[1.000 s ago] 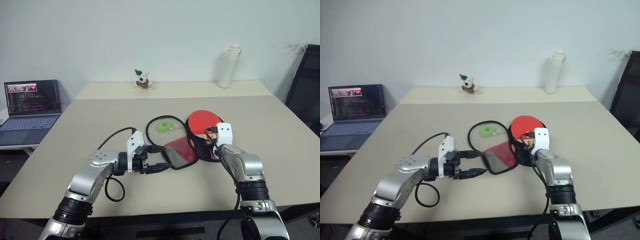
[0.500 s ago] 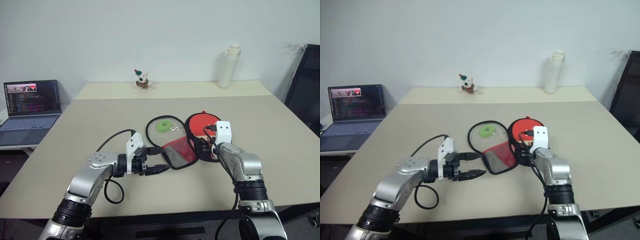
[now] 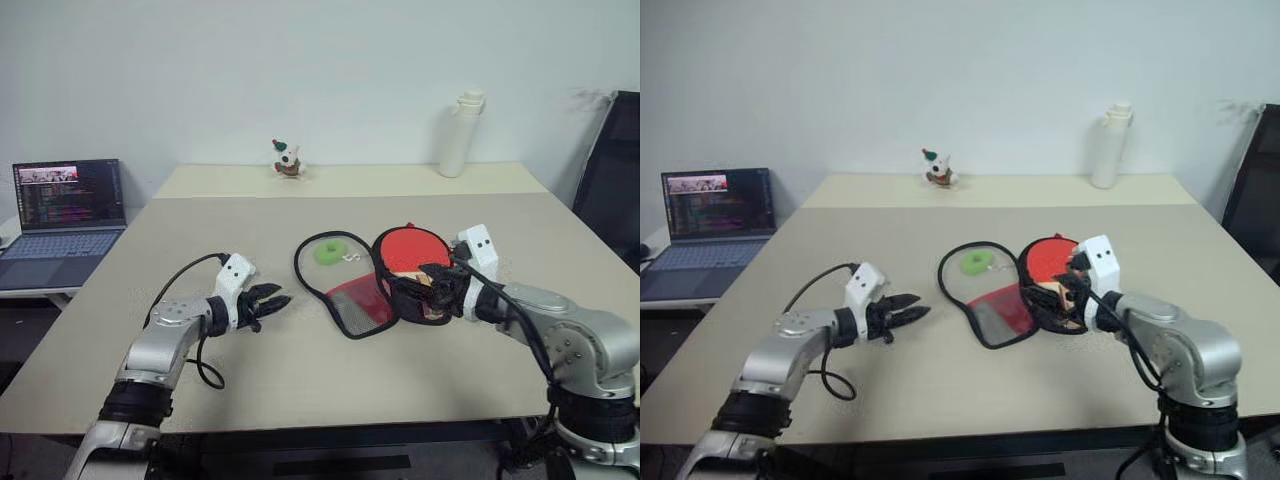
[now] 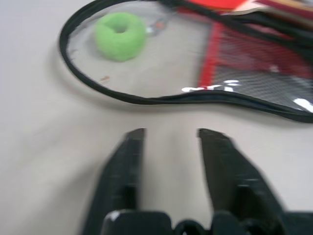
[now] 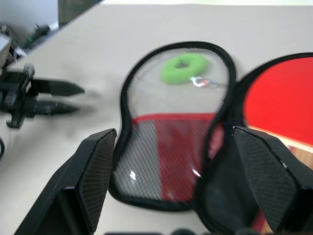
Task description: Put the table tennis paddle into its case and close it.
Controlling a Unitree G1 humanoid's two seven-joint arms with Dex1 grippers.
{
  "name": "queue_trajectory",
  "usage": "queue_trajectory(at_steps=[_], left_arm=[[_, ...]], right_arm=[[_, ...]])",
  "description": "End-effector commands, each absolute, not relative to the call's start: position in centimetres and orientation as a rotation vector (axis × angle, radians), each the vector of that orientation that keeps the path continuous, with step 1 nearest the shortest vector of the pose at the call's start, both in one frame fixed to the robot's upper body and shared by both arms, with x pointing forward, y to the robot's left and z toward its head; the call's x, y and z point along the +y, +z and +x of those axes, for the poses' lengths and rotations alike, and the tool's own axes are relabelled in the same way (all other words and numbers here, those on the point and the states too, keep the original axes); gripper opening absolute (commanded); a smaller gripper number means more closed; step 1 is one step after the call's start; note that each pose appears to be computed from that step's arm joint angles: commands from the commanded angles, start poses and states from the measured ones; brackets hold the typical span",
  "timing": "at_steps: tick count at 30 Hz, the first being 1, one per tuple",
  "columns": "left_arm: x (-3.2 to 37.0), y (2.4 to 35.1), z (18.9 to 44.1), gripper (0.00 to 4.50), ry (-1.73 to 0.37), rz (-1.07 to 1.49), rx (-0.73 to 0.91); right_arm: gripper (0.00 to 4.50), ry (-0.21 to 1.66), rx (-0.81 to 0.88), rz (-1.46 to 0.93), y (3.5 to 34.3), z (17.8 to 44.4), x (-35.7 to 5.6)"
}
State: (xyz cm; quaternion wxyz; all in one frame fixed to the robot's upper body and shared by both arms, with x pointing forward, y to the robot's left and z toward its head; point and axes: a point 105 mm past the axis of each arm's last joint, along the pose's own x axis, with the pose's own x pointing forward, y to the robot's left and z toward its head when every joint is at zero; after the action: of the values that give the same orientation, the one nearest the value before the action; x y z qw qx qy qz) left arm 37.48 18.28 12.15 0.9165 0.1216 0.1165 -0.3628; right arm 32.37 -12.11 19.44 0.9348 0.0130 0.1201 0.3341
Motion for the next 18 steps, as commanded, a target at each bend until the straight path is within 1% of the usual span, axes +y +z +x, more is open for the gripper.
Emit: queue_trajectory(at_steps=[1, 2, 7, 11, 14, 18], left_arm=[[17.4, 12.6, 38.5, 0.36, -0.747, 0.27, 0.215], [17.0, 12.3, 38.7, 0.02, -0.759, 0.268, 0.225], [15.9, 10.7, 39.7, 0.02, -0.778, 0.287, 0.28], [15.0, 10.4, 40.5, 0.02, -0.781, 0.291, 0.281], [12.8, 11.3, 41.9, 0.02, -0.768, 0.237, 0.229], [9.2, 13.1, 43.0, 0.02, -0.818, 0.234, 0.154]], right_arm=[[4.15, 0.669, 0.185, 0.019, 20.9, 32.5, -12.6], [4.15, 0.665, 0.181, 0.02, 21.0, 32.6, -12.6], [4.15, 0.662, 0.168, 0.001, 21.3, 32.5, -12.9], [4.15, 0.648, 0.165, -0.021, 21.3, 32.4, -13.4], [4.15, 0.624, 0.165, -0.026, 21.2, 32.4, -14.2], [4.15, 0.582, 0.154, -0.012, 21.6, 32.4, -15.1]])
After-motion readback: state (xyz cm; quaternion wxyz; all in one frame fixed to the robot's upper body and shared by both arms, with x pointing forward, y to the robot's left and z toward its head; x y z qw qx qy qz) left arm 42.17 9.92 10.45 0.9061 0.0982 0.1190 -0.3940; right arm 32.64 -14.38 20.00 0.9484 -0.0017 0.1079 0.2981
